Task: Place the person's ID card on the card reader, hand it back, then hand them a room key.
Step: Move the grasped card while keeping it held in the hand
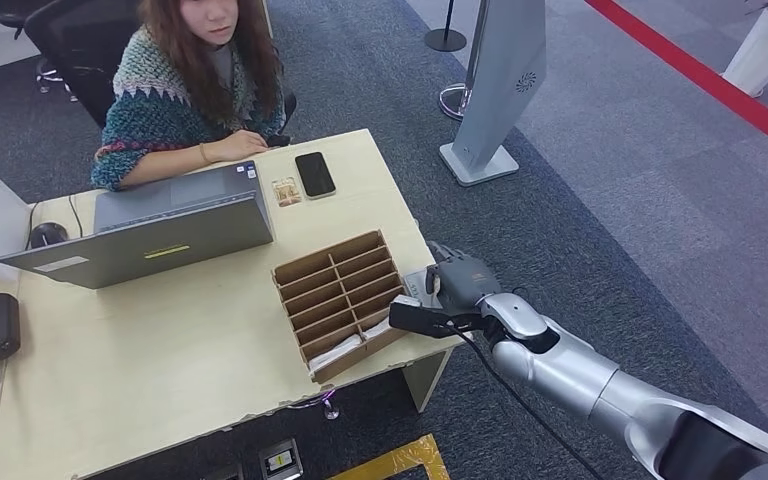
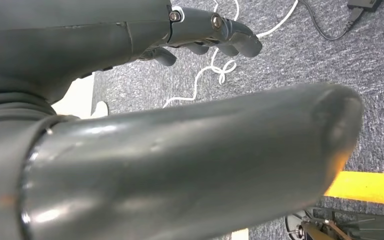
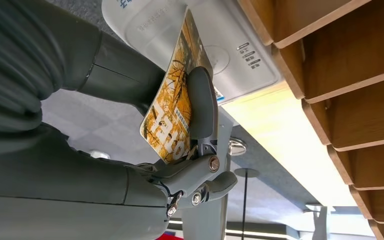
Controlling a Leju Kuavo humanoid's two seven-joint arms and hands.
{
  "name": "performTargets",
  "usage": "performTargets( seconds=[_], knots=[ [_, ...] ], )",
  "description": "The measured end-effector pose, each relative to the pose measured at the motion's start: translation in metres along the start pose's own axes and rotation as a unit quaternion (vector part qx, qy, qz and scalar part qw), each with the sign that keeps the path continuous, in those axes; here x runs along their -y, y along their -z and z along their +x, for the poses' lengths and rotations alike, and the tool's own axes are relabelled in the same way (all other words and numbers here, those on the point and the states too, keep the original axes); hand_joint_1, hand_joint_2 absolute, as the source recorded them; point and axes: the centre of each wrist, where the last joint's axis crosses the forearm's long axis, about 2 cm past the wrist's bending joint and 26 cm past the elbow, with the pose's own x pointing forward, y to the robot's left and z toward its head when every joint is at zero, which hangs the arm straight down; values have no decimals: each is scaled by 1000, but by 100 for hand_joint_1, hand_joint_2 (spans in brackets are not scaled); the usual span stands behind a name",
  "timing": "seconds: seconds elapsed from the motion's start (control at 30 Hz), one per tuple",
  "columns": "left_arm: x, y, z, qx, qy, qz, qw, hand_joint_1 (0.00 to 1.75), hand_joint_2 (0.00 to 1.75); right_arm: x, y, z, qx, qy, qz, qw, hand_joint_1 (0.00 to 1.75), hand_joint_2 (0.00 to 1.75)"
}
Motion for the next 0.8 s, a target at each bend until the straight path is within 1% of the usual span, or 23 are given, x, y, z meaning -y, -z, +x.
performTargets(
  seconds=[0.5,0.63,0.8],
  knots=[
    [0,0,0,2,2,-3,1000,0,0,-2,1,0,1,2,-4,1000,175,175],
    [0,0,0,5,6,-6,1000,0,0,5,6,0,2,-11,-13,1000,175,175],
    [0,1,3,12,13,-7,1000,0,0,25,21,2,11,-29,-39,999,175,175]
  ],
)
